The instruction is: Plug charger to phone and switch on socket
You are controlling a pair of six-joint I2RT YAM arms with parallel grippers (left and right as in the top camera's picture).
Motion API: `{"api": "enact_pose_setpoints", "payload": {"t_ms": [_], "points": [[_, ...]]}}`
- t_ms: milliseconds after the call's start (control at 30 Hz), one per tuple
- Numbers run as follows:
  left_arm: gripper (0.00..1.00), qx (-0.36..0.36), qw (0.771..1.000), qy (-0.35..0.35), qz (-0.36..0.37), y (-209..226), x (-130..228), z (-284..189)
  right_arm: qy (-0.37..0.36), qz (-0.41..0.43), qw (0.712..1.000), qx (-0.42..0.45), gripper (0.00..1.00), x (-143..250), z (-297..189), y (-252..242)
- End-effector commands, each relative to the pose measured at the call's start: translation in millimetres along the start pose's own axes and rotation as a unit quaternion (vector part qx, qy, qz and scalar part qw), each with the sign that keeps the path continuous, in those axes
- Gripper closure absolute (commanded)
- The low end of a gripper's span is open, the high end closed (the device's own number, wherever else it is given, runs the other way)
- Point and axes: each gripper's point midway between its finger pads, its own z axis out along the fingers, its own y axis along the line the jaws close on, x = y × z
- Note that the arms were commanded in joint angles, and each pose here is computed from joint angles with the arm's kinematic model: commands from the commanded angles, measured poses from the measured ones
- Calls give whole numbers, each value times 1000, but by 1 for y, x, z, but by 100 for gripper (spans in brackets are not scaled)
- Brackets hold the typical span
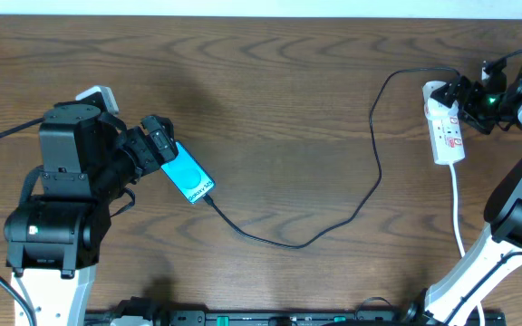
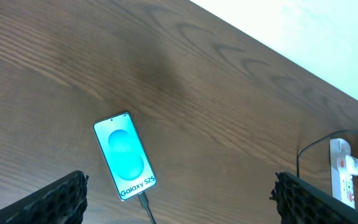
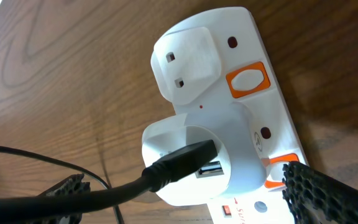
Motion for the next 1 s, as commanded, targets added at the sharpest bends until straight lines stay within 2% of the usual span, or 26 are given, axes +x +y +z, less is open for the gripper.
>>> {"api": "enact_pose_setpoints", "payload": {"t_ms": [0,967], "points": [[5,0,1000,-10,11,-2,-6,-5,-8,-11,1000,1,1,-6,-5,3],[5,0,1000,-10,11,-2,-6,-5,10,-17,1000,23,1,4,9,0]]}}
